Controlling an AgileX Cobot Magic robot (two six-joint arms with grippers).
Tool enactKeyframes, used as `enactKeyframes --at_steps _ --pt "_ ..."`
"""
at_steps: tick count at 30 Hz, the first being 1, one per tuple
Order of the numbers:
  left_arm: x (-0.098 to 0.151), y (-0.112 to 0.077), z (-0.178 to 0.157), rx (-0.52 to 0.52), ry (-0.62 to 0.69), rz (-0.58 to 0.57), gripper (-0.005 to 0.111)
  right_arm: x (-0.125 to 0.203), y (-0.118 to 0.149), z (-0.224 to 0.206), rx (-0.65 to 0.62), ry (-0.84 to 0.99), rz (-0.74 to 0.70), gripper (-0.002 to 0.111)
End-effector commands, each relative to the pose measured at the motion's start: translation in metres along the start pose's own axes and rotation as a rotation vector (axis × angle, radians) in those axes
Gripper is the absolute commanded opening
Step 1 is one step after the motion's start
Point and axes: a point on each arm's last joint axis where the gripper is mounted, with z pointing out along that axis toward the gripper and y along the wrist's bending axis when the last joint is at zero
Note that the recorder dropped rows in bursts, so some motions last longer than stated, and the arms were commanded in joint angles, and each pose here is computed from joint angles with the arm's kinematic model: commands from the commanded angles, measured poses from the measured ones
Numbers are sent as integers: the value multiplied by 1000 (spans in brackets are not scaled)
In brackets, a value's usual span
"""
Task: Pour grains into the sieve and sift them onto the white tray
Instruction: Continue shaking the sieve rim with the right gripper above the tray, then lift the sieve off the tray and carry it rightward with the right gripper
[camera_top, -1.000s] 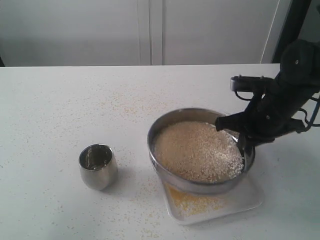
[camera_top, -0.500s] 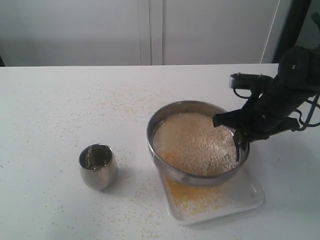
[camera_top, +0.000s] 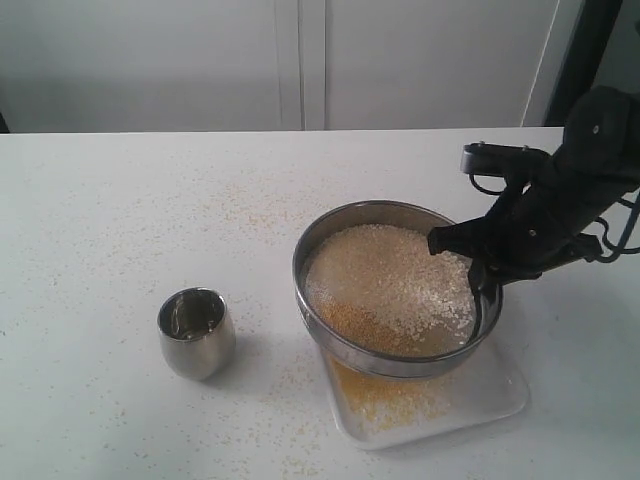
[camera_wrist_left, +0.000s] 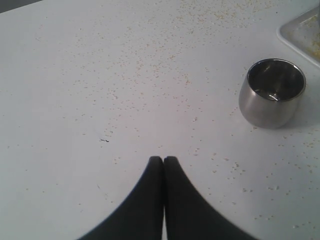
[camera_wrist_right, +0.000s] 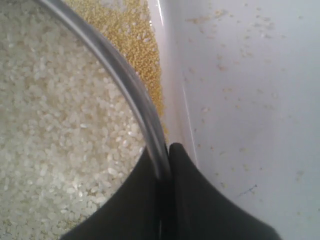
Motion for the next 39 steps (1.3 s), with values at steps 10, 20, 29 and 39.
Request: enactKeyframes --at_steps 10,20,29,39 --pt "1 -2 0 15 2 -3 0 -36 7 -35 -37 -101 21 0" --pt "1 -2 0 15 2 -3 0 -67 -32 -51 -7 -179 139 0" --pt "1 -2 0 15 2 -3 0 -82 -84 -34 36 -197 349 0" --pt "1 -2 0 15 2 -3 0 -80 -137 -8 87 -209 532 0"
